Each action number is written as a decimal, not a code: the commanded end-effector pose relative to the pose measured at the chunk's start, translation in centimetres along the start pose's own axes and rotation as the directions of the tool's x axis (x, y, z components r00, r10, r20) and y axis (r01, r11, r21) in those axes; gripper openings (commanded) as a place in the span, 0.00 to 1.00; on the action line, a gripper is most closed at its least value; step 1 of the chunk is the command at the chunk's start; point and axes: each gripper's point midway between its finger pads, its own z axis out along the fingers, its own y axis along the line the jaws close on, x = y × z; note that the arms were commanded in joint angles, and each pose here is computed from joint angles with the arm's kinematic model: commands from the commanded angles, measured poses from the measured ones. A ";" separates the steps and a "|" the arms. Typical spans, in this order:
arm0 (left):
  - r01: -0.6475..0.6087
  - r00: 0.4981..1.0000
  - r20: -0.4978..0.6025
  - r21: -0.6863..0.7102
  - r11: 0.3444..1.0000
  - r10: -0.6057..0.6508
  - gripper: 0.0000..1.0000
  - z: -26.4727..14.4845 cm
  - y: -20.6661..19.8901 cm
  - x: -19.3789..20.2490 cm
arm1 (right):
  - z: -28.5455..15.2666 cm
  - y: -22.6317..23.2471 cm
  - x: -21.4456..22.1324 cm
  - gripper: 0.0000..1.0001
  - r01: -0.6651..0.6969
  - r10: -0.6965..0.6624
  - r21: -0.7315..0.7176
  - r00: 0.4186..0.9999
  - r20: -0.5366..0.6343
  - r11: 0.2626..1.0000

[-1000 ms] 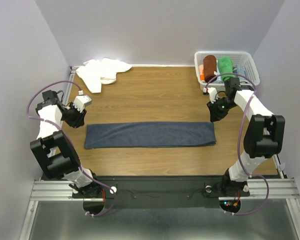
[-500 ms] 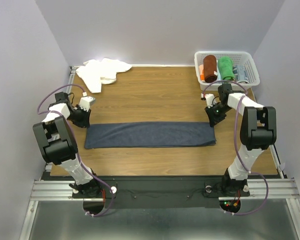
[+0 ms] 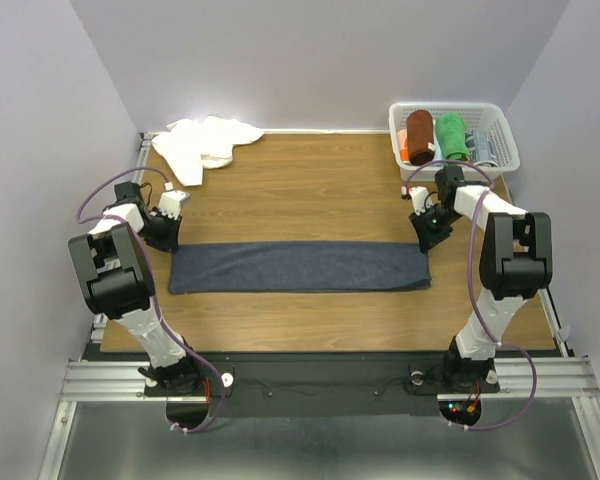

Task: Roll the towels
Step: Fold the towel

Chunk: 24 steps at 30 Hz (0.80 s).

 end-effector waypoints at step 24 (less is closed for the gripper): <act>-0.001 0.958 0.285 -0.110 0.994 0.032 0.45 -6.5 2.4 -12.5 | -9.2 0.3 -7.0 0.55 0.033 -0.047 0.055 0.962 0.269 0.998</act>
